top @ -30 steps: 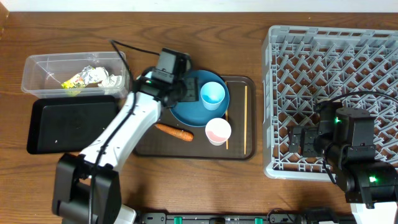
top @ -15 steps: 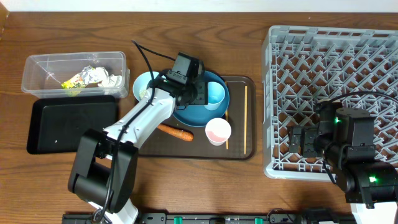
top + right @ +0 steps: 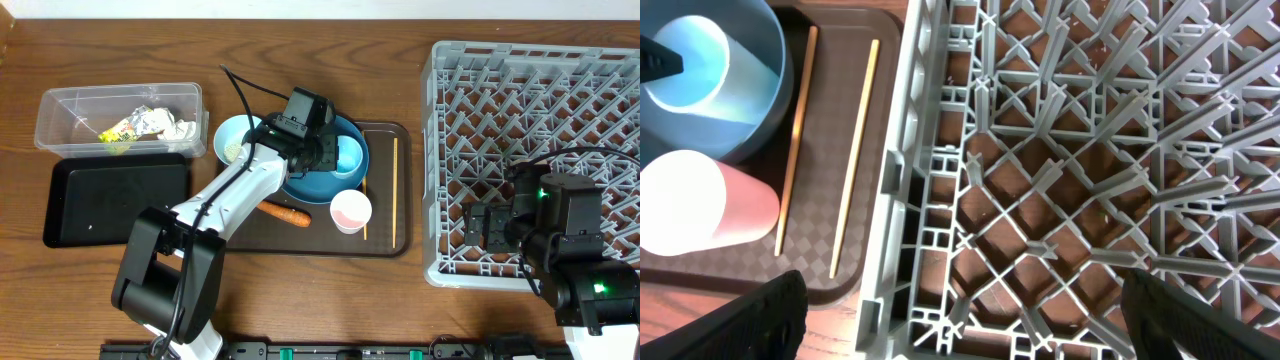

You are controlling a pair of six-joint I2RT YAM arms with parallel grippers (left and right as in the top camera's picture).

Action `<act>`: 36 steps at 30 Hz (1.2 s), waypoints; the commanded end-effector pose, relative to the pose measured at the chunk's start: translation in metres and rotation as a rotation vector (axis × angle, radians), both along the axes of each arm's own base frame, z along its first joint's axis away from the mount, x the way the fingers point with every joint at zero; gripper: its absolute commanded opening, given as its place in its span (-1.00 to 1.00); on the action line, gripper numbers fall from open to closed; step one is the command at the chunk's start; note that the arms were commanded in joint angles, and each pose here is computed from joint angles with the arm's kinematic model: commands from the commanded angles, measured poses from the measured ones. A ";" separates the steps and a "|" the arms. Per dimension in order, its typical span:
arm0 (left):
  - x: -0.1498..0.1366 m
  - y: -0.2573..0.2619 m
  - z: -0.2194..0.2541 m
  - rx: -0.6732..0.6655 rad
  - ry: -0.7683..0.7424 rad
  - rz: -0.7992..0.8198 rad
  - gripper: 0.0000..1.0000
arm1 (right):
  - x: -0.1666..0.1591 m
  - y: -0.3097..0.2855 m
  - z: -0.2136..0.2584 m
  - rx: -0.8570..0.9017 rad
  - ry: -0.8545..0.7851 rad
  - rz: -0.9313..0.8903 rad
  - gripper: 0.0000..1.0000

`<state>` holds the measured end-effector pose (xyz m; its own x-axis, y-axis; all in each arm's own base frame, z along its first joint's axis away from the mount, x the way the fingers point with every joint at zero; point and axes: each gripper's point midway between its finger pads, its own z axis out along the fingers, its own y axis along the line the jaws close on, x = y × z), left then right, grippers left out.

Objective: Sort waste into correct bins and load items into the dishwasher rack
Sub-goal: 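Grasp the light-blue cup on the blue plate with left gripper, then lift the cup and hand it to the right gripper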

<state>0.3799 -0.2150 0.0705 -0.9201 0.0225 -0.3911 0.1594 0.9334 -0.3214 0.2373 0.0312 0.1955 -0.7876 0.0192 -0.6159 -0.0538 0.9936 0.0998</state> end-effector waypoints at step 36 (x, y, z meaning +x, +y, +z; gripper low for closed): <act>-0.093 -0.057 0.186 -0.921 0.364 -0.305 -0.88 | 0.013 0.128 0.076 0.572 -0.354 0.929 0.98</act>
